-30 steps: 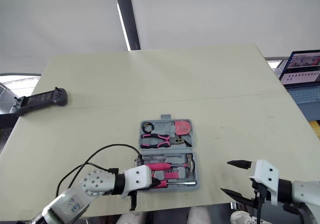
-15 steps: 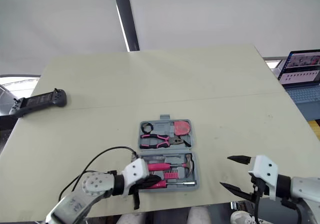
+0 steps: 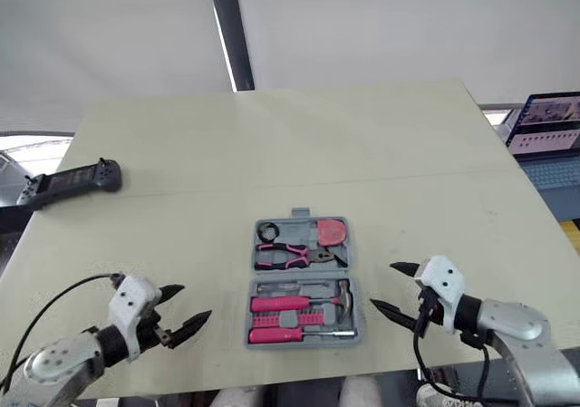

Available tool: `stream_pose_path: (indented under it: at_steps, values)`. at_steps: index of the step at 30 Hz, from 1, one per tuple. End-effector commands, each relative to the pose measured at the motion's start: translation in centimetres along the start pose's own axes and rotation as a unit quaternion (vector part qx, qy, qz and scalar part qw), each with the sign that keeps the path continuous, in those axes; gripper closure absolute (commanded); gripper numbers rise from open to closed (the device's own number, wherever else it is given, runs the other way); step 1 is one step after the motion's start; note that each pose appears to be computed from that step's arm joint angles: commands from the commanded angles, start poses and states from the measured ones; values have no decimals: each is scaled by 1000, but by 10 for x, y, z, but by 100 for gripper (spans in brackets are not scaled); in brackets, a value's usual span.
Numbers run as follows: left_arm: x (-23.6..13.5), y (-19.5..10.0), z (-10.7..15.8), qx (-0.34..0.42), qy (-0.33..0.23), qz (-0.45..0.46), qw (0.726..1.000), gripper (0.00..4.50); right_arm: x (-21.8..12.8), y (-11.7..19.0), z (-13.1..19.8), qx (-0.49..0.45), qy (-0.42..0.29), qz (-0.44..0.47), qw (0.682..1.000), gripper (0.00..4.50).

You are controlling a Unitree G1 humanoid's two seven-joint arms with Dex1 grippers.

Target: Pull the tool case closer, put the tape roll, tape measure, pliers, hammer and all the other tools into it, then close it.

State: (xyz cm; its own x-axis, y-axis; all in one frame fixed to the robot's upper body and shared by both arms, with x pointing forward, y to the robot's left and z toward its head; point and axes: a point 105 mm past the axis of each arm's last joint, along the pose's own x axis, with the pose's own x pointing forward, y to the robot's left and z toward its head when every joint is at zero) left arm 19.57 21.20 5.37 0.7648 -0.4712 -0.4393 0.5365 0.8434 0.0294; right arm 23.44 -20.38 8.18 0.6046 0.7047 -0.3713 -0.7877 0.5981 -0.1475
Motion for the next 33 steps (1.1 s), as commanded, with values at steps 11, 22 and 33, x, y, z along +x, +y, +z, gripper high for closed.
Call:
stream_pose_path:
  at_steps: [11, 22, 33]
  values:
    - [-16, 15, 2, -29, -48, 65, 996, 82, 7, -9, -24, 81, 91, -1, 993, 55]
    - [12, 9, 8, 0, -7, -25, 1000, 450, 29, -22, -5, 77, 72, 4, 994, 446]
    - [67, 6, 17, 44, 34, -139, 989, 450, 52, -33, 2, 75, 89, 21, 993, 446]
